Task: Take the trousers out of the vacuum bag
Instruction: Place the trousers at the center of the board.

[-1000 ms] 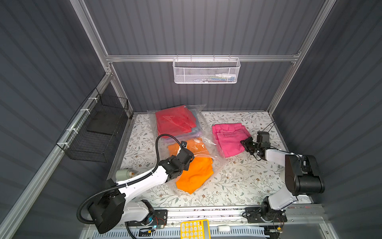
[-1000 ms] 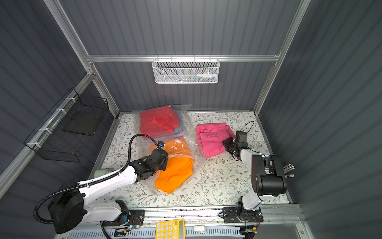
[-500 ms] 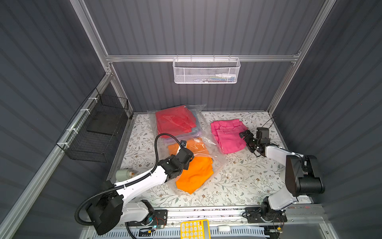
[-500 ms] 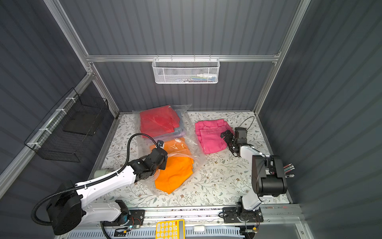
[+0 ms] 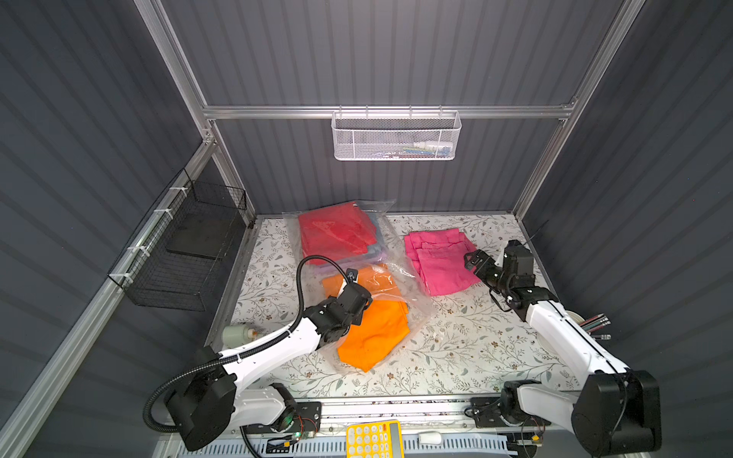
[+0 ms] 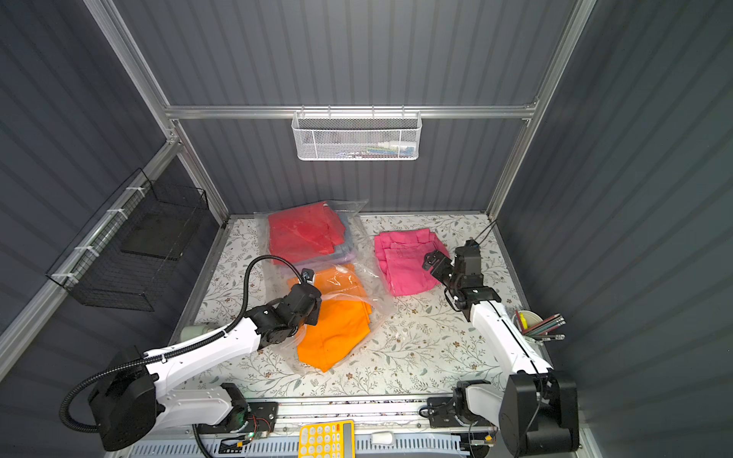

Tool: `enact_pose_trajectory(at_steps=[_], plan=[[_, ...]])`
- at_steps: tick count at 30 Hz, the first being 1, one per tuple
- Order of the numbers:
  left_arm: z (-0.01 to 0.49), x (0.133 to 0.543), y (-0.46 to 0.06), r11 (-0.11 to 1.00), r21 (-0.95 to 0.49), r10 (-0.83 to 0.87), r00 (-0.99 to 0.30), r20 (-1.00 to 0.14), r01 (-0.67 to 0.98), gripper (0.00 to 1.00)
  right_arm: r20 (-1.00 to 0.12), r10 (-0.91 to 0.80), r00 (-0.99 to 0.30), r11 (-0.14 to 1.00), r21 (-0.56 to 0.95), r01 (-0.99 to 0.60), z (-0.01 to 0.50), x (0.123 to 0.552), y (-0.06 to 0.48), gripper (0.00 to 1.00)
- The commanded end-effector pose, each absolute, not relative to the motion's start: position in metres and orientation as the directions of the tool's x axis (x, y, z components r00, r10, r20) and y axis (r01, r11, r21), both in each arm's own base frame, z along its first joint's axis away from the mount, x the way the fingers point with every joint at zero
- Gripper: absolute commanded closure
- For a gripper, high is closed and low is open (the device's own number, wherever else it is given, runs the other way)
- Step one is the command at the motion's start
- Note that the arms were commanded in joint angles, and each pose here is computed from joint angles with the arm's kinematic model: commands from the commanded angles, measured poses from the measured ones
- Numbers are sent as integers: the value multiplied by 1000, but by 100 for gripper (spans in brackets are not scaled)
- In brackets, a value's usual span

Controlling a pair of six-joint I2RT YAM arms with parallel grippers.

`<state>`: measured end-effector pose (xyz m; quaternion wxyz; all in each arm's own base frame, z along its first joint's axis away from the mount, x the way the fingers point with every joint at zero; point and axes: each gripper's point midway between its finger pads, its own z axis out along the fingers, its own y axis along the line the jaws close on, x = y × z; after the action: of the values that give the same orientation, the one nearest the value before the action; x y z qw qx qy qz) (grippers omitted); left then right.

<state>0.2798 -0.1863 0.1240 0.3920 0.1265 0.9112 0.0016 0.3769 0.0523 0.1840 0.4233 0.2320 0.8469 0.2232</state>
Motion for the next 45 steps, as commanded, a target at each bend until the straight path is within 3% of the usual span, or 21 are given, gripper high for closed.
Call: enact_pose_trajectory(at_steps=[1,14,20,24,28,33,36,38,40,45], plan=[[145,288,-189,971,90,210,-623,-754,219,100,-615,520,-594,829,531,175,172,388,64,1],[142,287,-191,971,80,209,-630,-748,227,100,-460,571,-680,792,527,309,66,429,72,1],[142,287,-195,969,57,200,-629,-751,240,100,-456,581,-674,785,534,316,62,457,75,1],[141,286,-196,967,59,208,-636,-743,247,100,-484,585,-650,776,566,278,85,467,79,1],[140,286,-194,970,63,203,-634,-747,237,100,-585,522,-620,832,508,222,130,452,80,1],[143,287,-189,973,75,198,-626,-754,217,100,-772,364,-520,929,264,259,191,417,74,1],[144,287,-189,973,76,200,-621,-758,220,100,-759,451,-470,893,377,247,198,399,70,1],[144,287,-188,972,79,204,-620,-757,223,100,-763,451,-462,884,453,115,201,388,80,1],[145,287,-188,971,79,205,-618,-759,225,100,-767,465,-443,872,482,83,203,374,80,1],[148,286,-189,971,63,196,-608,-770,233,100,-710,509,-486,828,558,52,207,335,101,1]])
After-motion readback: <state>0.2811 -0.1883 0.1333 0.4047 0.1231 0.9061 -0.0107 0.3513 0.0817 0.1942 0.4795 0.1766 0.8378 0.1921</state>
